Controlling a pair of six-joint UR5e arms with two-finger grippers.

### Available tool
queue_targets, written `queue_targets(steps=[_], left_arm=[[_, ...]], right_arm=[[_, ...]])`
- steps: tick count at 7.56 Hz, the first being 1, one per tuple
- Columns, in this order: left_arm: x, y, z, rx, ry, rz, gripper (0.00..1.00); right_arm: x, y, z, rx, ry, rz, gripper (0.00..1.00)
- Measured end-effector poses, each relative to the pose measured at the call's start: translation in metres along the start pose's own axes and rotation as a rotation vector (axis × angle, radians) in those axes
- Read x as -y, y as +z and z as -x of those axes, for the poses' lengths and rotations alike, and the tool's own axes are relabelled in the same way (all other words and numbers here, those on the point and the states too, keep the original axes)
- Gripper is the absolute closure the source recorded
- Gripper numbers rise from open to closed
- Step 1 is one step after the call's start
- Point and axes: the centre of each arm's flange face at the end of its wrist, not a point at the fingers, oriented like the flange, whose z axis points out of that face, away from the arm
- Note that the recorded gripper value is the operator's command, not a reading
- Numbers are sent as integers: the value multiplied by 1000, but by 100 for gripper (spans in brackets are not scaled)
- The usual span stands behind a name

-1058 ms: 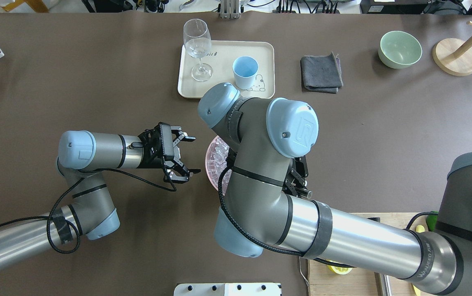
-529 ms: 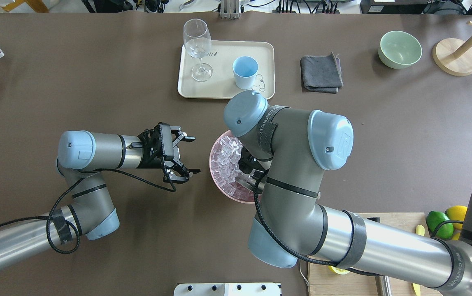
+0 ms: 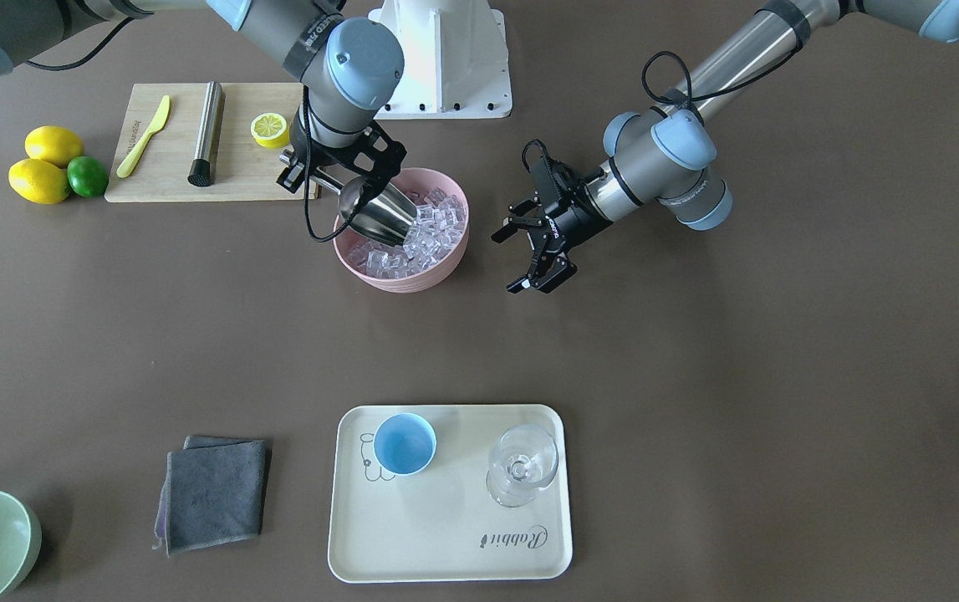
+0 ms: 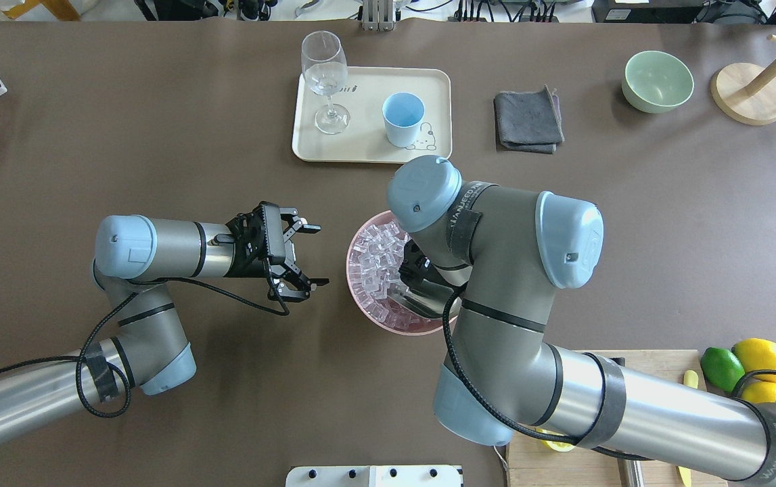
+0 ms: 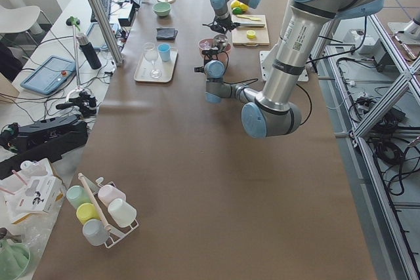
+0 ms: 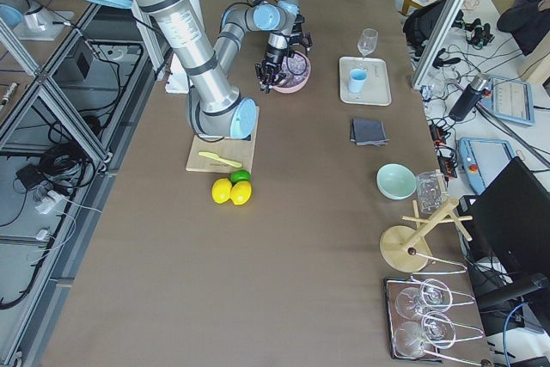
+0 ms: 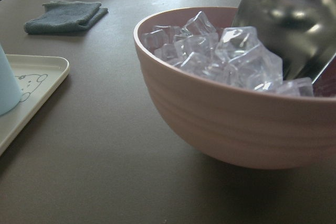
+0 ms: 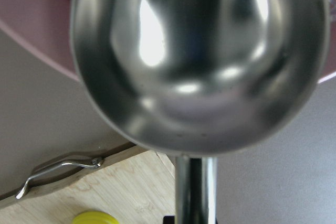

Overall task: Put ice in cup with scoop
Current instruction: 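Push the scoop through the ice cubes with the right gripper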

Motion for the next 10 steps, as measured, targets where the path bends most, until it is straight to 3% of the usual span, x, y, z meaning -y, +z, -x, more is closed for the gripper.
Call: queue_targets(steps=[4,10], left_arm=[[1,-1,3,8,1,-3,2],[4,-2,5,13,2,-7,2]], right_arm=[[-5,20,-8,-12,-33,-89,100],[-21,4,-1,-16,-63,-175,100]])
